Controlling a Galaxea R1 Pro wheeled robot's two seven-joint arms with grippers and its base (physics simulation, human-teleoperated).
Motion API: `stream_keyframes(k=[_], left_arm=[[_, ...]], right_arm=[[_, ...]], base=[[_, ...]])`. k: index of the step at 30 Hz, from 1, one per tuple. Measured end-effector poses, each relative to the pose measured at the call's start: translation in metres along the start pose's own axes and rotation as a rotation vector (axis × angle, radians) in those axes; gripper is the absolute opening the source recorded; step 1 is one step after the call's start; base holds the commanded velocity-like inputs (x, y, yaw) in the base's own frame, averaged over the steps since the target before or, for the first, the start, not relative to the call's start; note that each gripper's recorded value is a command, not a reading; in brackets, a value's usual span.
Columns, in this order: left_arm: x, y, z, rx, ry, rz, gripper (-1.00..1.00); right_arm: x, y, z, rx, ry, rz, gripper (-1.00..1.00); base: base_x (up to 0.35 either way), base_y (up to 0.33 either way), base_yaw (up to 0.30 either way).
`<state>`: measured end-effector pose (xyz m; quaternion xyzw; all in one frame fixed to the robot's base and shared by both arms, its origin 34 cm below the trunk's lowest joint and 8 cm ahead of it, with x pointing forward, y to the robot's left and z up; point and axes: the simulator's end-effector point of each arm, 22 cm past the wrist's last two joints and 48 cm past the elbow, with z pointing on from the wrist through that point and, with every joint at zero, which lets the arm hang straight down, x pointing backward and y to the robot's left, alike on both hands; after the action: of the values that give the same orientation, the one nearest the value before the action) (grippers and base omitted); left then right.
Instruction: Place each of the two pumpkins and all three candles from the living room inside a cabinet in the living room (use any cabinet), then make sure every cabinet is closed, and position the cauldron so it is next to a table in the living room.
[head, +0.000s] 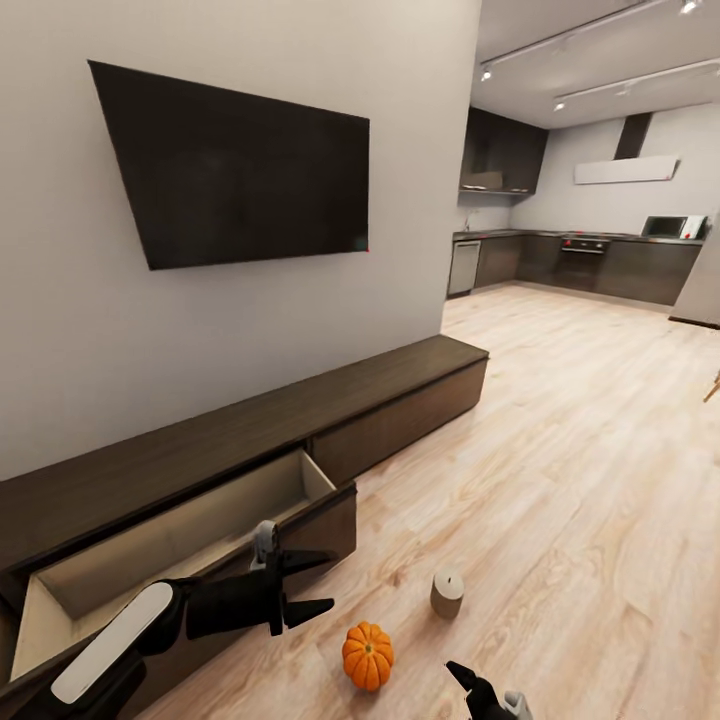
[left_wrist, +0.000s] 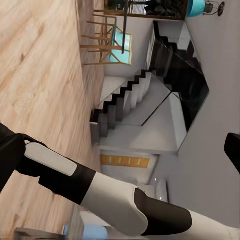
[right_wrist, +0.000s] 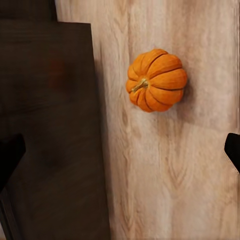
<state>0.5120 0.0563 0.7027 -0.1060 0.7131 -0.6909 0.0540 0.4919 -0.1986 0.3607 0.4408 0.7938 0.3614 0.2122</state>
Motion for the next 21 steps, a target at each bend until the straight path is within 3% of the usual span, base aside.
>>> stream_keyframes(k=[10, 17, 21], left_arm=[[0.0, 0.0, 0.0, -0.001, 0.0, 0.0, 1.0], [-0.002, 0.004, -0.001, -0.012, -0.005, 0.0, 1.0], [-0.007, 0.016, -0.004, -0.052, -0.023, 0.0, 1.0]], right_arm=[[0.0, -0.001, 0.0, 0.001, 0.0, 0.0, 1.0], [-0.008, -0.002, -0.003, -0.001, -0.01, -0.005, 1.0], [-0.036, 0.013, -0.016, -0.101, -0.041, -0.026, 1.0]], base=[[0.0, 0.0, -0.266], [0.0, 0.0, -0.037], [0.0, 0.0, -0.003]])
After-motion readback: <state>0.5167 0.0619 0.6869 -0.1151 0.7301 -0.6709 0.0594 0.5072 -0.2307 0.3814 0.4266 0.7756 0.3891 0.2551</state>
